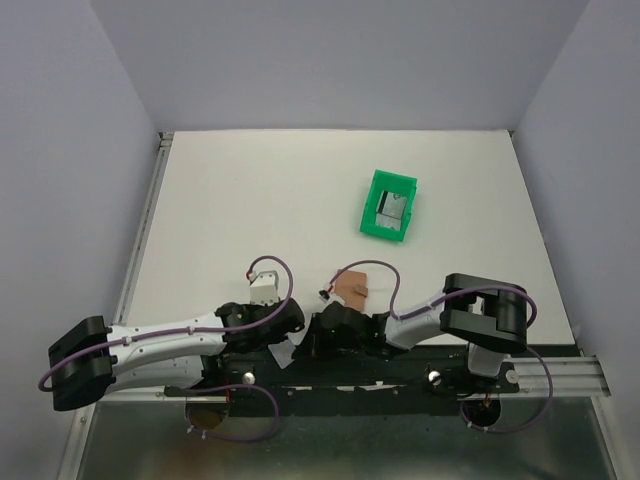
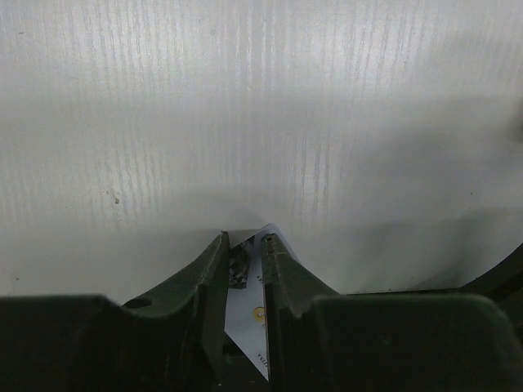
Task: Put the credit cards into the card holder
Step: Pick up the credit card at the corner of the board.
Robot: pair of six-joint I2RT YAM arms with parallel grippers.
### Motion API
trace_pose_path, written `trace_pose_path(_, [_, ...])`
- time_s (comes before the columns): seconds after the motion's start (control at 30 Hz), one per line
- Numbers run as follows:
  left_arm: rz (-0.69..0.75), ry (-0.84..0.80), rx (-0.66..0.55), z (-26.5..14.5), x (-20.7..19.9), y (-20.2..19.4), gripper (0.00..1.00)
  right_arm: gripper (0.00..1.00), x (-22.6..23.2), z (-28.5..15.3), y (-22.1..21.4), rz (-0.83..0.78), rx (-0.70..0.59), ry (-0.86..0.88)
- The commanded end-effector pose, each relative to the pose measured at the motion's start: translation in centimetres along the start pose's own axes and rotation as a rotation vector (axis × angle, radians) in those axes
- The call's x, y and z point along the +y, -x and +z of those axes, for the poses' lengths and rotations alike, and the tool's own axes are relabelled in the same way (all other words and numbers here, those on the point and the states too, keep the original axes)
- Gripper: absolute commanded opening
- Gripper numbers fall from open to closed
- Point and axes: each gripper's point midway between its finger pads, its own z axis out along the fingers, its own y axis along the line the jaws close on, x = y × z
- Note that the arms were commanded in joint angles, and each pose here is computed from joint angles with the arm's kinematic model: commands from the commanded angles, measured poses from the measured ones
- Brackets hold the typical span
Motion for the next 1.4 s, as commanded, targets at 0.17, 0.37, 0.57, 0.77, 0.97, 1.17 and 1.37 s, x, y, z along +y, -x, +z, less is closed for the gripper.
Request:
trace_pose_path(0.17, [-0.016, 0.0, -0.002, -0.9, 0.9, 0.1, 0.39, 0.0, 1.1, -0.9, 0.9, -0.015, -0.063, 0.093])
trace_pose_path(0.37, [-0.062, -0.085, -0.18, -4.5, -0.3, 5.3, 0.55, 0.0, 0.9, -3.1, 2.1, -0.027, -0.134, 0.075])
trace_pose_path(0.57, [-0.145, -0.293, -0.347, -8.9, -2.4, 9.9, 0.59, 0.0, 0.7, -7.3, 4.5, -0.091, -0.259, -0.013])
trace_pose_path(0.77, [-0.228, -0.627, -0.505, -14.2, -5.1, 13.3, 0.69, 0.0, 2.5, -14.4, 8.3, -0.145, -0.448, 0.025])
trace_pose_path(0.97, [-0.217, -0.869, -0.58, -18.9, -7.8, 14.9, 0.74, 0.0, 6.0, -19.7, 10.5, -0.179, -0.525, 0.225])
trace_pose_path(1.17, [-0.146, -1.089, -0.578, -22.4, -11.9, 14.8, 0.74, 0.0, 9.6, -22.6, 10.8, -0.232, -0.549, 0.382])
trace_pose_path(1.37, [-0.109, -1.163, -0.53, -22.8, -14.3, 14.1, 0.74, 0.0, 11.7, -24.4, 10.4, -0.277, -0.559, 0.494])
